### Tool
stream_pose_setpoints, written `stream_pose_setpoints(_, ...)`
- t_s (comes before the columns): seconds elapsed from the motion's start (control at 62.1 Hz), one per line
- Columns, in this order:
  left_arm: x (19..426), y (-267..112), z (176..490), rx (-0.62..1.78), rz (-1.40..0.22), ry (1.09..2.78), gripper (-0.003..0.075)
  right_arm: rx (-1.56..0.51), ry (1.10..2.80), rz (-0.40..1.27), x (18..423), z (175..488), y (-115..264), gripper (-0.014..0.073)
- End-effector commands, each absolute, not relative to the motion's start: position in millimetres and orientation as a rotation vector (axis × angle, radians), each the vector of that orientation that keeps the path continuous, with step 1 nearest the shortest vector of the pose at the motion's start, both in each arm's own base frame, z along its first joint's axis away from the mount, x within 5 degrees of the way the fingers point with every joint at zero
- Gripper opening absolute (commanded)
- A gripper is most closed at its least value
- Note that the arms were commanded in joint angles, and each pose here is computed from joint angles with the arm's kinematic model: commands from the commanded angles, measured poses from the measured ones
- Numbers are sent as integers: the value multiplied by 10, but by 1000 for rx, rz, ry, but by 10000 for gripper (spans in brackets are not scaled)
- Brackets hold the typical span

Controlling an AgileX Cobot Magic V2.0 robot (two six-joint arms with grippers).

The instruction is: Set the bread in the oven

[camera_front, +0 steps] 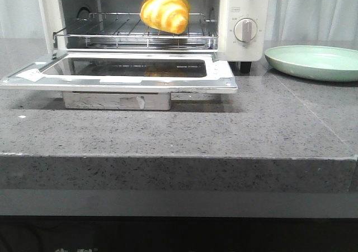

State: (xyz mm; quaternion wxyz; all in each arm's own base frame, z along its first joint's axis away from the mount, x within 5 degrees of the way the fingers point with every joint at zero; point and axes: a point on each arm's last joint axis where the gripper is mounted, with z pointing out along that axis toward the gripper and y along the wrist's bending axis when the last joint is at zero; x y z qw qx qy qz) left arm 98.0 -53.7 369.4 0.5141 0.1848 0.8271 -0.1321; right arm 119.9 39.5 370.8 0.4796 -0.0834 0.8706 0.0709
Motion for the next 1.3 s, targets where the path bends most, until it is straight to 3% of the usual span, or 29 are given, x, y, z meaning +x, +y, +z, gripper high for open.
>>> stream_pose_setpoints(0.0, 983, -547, 3835, 428, -348, 1894, -18, -208, 2026, 180, 1212, 3841, 391, 248)
stream_pose_setpoints(0.081, 983, -546, 3833, 428, -347, 1896, -18, -208, 2025, 180, 1212, 3841, 391, 43)
stream_pose_setpoints(0.177, 983, -546, 3833, 428, -347, 1896, -18, -208, 2025, 180, 1212, 3841, 391, -126)
stream_pose_setpoints(0.805, 980, -534, 3775, 421, -345, 1871, -18, -208, 2039, 171, 1208, 3830, 384, -118)
stream_pose_setpoints(0.982, 875, -342, 3427, 251, -331, 1746, -18, -208, 2039, 171, 1208, 3830, 384, -118)
stream_pose_setpoints(1.288, 568, -87, 2452, -47, -287, 1554, -18, -208, 2039, 171, 1208, 3830, 384, -118)
